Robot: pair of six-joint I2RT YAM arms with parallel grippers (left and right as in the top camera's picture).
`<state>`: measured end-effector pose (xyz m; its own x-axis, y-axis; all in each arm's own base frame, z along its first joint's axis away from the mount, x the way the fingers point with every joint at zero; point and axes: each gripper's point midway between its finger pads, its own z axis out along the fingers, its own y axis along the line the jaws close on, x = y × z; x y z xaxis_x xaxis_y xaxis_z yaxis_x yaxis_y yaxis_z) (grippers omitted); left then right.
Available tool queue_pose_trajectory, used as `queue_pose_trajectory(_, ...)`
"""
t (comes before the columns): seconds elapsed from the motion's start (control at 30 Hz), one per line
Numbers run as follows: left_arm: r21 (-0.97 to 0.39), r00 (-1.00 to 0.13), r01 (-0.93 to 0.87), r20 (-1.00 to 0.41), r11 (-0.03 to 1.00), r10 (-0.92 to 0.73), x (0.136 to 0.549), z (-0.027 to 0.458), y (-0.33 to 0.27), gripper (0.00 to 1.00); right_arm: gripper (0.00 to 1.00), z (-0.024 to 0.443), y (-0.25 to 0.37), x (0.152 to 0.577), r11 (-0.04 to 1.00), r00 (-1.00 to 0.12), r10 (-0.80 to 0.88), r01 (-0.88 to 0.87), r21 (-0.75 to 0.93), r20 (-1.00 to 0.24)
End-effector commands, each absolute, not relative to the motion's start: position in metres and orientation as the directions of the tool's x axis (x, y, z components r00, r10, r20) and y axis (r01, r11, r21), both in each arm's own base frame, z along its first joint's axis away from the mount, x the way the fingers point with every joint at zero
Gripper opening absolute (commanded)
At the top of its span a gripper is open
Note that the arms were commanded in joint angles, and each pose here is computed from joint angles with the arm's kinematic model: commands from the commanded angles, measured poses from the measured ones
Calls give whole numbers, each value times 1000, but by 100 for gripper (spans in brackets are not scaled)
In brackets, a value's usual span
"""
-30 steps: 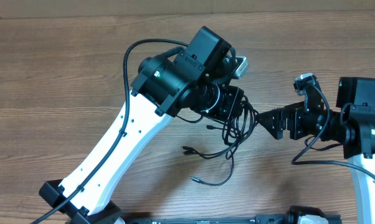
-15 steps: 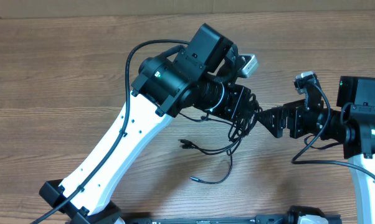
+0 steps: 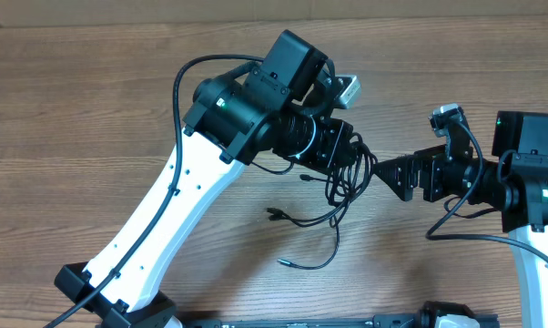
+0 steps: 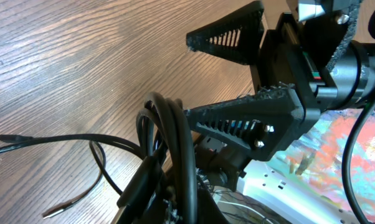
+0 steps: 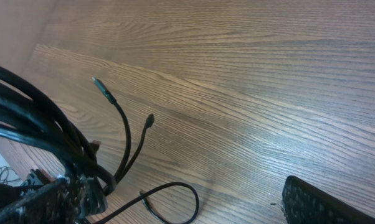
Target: Untangle cables
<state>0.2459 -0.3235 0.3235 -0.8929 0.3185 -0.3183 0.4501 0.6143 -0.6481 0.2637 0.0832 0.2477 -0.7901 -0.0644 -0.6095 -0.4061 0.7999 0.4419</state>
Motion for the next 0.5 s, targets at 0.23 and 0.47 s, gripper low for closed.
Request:
queue_pose_trajectory(0.23,-697,-869,491,-348,522,352,232,344,-327,4,100,249,82,266,805,-783,-61,-405,434,-618)
queue_pose_trajectory(0.47,-722,-854,510,-360,467,375,226,351,-332,4,100,249,82,266,805,-783,-61,-406,434,-619)
